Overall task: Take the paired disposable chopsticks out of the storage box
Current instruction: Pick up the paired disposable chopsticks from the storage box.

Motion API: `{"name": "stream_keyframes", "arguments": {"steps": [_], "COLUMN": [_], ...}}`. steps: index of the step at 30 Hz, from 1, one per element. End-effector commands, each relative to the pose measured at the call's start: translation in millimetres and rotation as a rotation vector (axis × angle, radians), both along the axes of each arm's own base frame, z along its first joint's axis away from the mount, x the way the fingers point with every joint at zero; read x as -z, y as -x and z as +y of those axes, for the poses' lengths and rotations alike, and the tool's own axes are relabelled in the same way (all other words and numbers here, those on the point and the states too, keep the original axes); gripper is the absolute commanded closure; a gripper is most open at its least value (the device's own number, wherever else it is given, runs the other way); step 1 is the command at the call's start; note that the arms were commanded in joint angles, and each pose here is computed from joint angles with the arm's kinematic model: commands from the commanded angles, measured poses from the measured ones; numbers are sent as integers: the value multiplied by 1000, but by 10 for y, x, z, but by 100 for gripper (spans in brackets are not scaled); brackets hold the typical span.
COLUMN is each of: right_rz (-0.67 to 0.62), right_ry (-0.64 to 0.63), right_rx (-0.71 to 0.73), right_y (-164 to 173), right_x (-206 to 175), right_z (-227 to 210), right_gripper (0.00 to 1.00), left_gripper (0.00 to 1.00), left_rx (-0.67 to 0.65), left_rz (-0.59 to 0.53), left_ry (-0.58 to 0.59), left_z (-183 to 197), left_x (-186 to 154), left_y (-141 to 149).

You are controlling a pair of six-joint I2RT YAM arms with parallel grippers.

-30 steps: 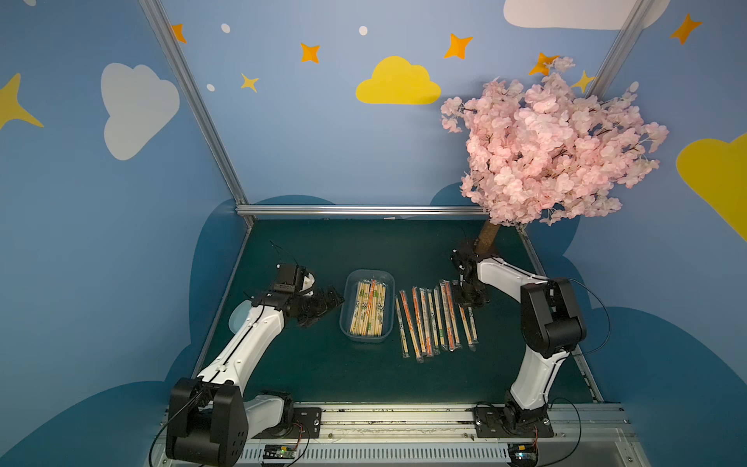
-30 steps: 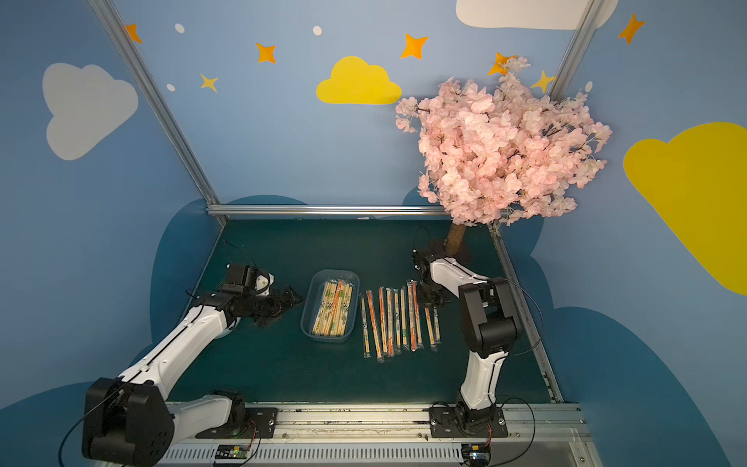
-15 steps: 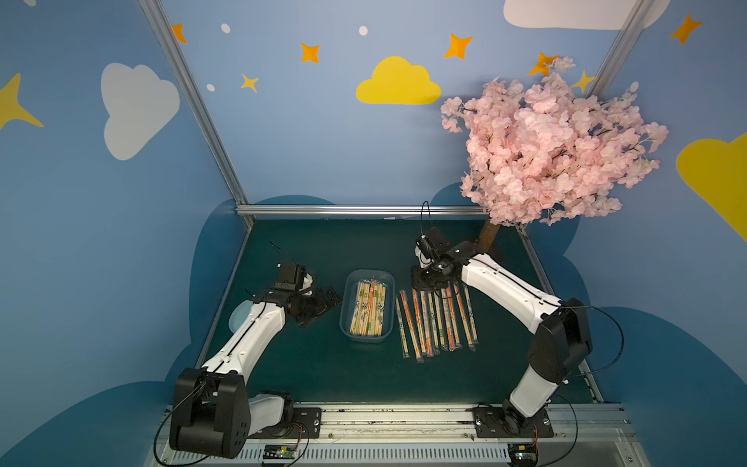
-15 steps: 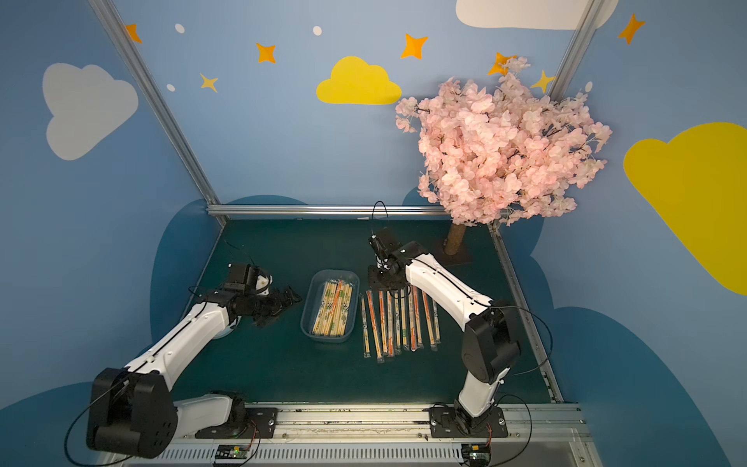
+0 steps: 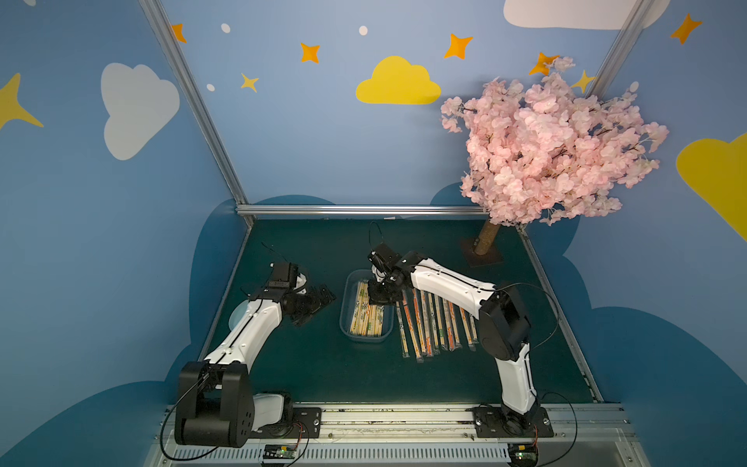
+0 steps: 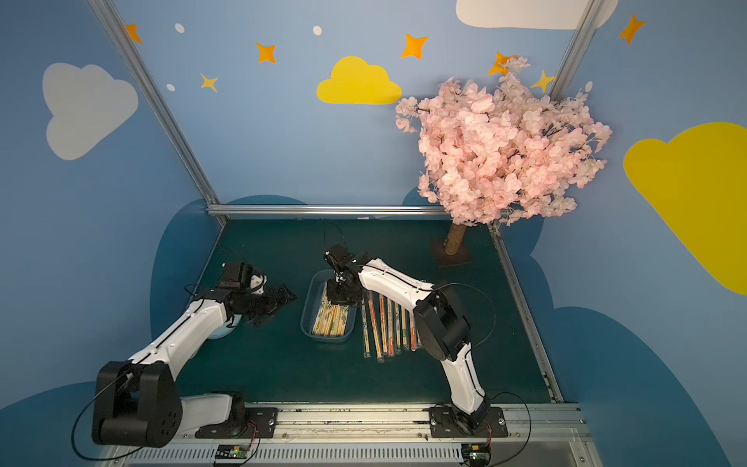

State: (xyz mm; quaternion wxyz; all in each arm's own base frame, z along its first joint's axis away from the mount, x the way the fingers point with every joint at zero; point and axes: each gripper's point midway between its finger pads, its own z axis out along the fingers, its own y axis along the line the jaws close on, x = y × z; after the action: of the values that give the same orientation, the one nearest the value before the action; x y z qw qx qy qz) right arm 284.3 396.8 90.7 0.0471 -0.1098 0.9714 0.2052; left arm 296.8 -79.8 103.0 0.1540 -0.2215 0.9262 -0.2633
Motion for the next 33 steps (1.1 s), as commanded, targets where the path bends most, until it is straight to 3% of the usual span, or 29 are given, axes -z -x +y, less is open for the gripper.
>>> {"name": "stream_keyframes", "arguments": {"steps": [1,28,33], "right_rz": [25,97,107], "right_ry": [-20,105,103], "right_rx": [12,30,25], "right_y": [19,-161,-156], "right_x": [-15,667,679], "right_z": [120,193,182], "right_gripper": [70,71,86], "left_gripper": [0,0,0], "left_rx": [22,15,13], "left_rz": [-6,-20,-21], "left_ry": [12,32,29], "left_z": [-14,-6,1], "left_x": [-8,-2,5], "left_y": [32,111,122]}}
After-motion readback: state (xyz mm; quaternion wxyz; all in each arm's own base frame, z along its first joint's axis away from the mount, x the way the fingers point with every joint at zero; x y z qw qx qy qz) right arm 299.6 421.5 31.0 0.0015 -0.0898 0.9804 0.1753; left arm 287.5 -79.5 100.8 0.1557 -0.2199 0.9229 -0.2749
